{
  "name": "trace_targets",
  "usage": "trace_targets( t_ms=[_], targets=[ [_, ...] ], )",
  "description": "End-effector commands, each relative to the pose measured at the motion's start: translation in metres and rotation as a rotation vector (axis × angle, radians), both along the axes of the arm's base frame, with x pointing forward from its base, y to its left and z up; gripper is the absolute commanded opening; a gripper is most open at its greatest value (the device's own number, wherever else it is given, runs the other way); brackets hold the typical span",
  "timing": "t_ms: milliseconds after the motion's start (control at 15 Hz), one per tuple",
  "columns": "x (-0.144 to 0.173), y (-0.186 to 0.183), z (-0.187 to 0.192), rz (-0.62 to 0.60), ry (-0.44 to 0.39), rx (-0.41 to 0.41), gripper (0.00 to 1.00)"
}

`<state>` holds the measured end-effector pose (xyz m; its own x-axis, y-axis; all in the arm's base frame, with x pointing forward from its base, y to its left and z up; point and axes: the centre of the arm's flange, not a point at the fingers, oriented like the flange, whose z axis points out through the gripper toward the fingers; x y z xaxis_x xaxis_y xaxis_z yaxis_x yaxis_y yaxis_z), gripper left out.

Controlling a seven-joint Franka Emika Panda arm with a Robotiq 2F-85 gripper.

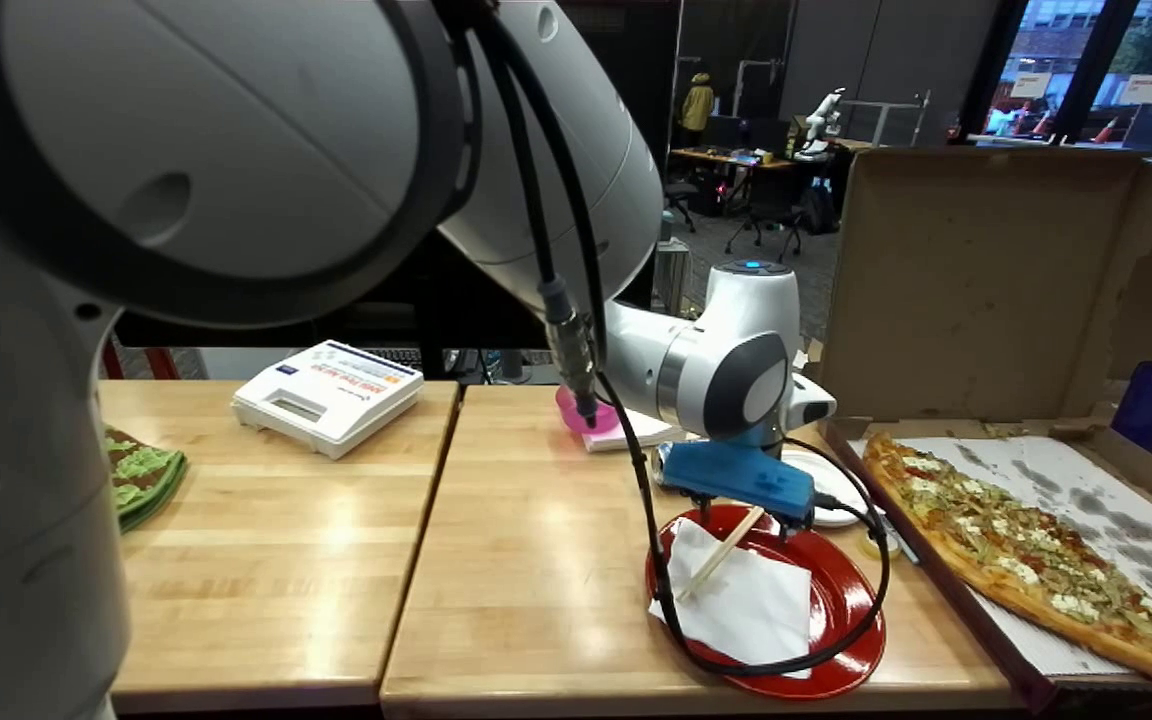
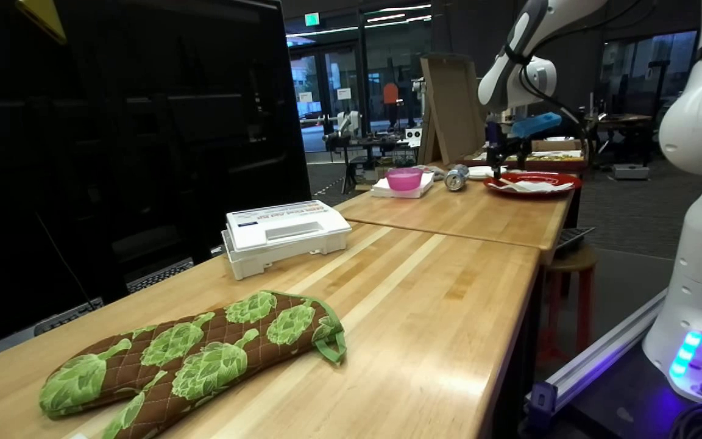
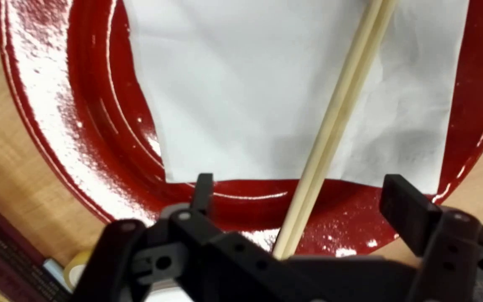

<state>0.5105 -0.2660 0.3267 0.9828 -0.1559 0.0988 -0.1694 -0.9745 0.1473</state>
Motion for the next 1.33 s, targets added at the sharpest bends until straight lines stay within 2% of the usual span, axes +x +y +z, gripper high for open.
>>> trace_targets(
  t_ms=[0, 600, 1067, 1267],
  targets=[
    [-0.004, 0.001, 0.002, 0.039, 0.071, 0.041, 1.00],
    [0.013, -0.008, -0.002, 0.023, 0.137, 0.110, 1.00],
    [0.026, -0.015, -0.006, 0.008, 0.166, 0.119, 1.00],
    [0.029, -0.017, -0.008, 0.006, 0.176, 0.125, 0.88]
  ],
)
